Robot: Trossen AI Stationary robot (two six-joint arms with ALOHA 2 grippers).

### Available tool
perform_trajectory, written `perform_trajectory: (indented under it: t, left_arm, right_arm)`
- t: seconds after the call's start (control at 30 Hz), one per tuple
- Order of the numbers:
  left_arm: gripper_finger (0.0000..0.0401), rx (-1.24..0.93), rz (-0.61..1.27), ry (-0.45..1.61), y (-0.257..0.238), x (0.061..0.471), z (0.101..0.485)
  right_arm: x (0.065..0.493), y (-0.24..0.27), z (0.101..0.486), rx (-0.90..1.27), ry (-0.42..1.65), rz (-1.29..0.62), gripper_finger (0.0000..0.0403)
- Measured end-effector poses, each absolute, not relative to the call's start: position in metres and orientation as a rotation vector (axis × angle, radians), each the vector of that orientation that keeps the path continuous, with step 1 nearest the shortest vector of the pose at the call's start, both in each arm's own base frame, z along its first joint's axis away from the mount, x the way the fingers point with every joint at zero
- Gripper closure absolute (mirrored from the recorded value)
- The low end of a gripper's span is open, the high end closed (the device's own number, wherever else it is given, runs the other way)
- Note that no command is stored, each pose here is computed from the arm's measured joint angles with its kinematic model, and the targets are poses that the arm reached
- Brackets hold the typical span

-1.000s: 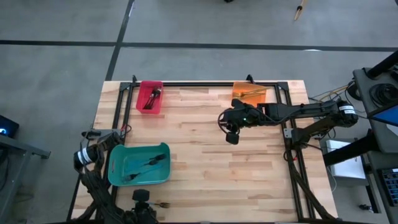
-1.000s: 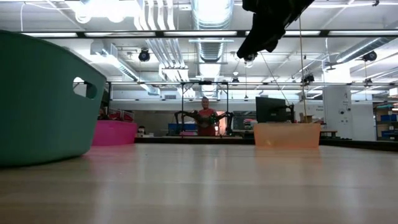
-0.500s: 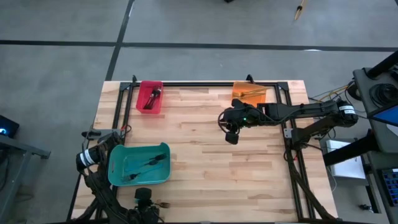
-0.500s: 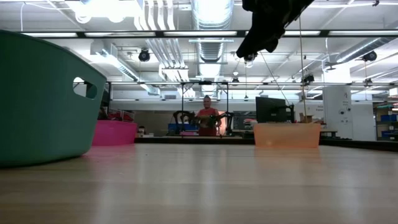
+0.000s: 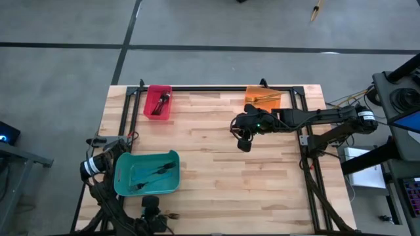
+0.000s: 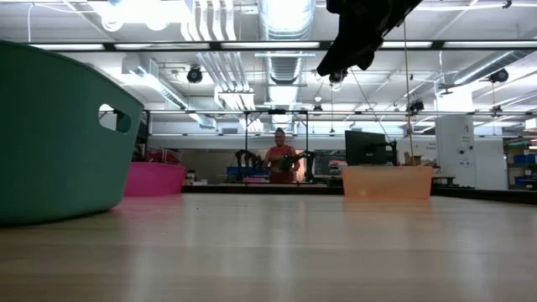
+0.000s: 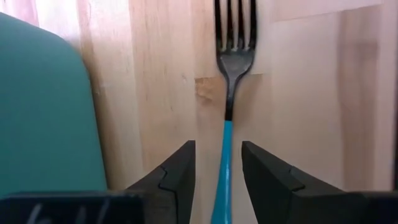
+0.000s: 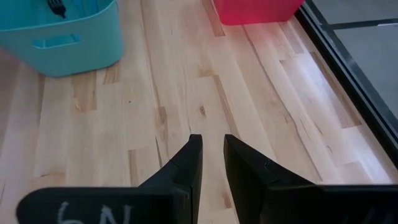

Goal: Sort silverware by color (type)
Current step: Put the blue fork into the green bin

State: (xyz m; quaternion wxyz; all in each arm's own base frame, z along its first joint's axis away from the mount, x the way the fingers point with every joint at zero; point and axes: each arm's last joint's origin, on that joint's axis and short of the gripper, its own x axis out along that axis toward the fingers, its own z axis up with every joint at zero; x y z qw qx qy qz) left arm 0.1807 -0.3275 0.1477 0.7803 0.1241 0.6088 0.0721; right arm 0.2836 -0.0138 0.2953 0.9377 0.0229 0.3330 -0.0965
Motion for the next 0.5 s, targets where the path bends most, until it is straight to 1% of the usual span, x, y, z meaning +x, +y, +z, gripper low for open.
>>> perform_trajectory:
  t: [0.17, 0.5]
  left_arm:
    - [0.0292, 0.267, 0.154, 1.32, -0.3246, 0.1792, 0.1402]
    - [0.0298, 0.27, 0.098, 1.337, -0.3265, 0.1793, 0.1389]
  right_arm:
    - [0.2835, -0.0138, 0.2952, 0.047, 0.681, -0.197, 0.0346]
    - [0.2835, -0.0138, 0.2952, 0.055, 0.68, -0.2, 0.0346]
